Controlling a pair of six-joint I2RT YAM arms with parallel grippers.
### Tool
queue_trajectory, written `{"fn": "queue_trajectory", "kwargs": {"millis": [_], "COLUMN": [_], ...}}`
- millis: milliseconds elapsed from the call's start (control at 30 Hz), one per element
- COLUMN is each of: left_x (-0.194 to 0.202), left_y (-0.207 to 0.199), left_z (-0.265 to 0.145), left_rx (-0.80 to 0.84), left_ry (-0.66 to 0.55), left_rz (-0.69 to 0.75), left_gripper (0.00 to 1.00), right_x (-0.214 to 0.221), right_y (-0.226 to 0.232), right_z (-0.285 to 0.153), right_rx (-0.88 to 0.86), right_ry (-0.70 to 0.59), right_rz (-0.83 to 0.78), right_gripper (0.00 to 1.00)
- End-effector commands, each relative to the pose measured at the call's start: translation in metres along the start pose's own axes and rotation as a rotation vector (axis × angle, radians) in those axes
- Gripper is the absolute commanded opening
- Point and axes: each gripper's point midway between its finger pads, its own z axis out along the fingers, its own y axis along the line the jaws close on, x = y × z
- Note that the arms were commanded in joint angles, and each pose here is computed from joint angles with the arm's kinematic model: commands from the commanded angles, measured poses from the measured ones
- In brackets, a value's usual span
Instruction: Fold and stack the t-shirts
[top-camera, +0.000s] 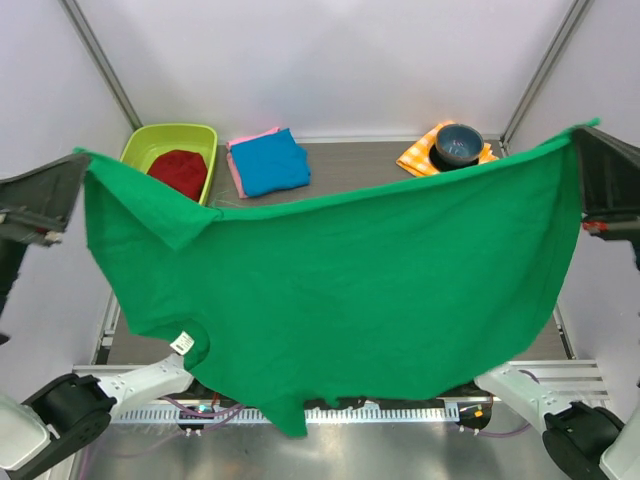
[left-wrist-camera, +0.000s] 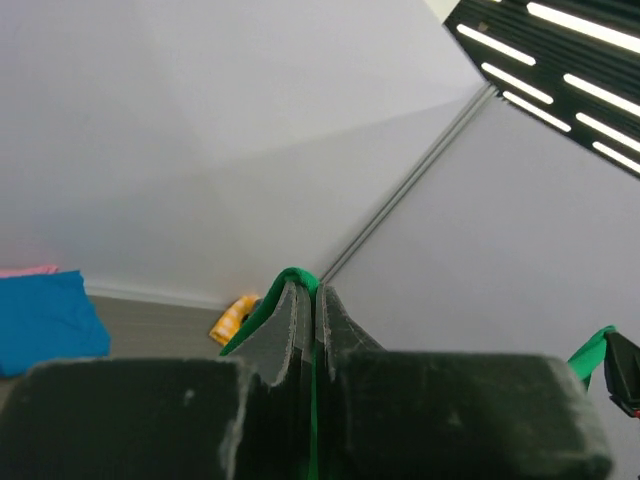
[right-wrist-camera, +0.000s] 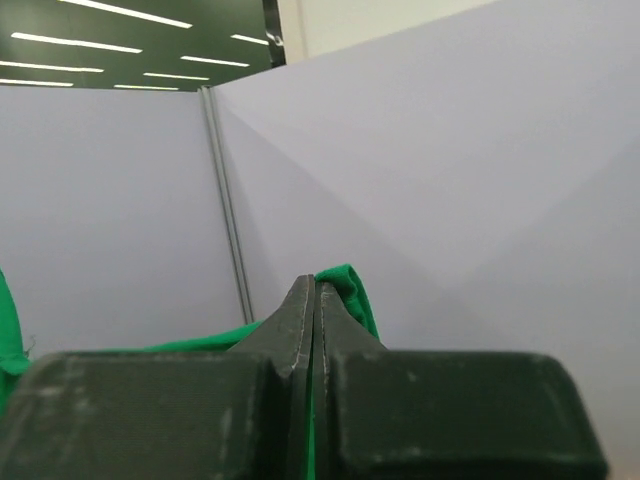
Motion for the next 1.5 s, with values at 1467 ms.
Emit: {"fn": "queue_trajectory", "kwargs": {"millis": [1467], "left_x": [0.162], "left_y": [0.18], "left_z": [0.111], "left_rx": [-0.534], "left_ry": [0.11], "left_rz": [0.186], "left_gripper": [0.0], "right_x": [0.309], "right_y": [-0.129], "right_z": [0.088], "right_rx": [0.336], "right_ry": [0.319], "right_rz": [-0.049], "right_gripper": [0.01]}}
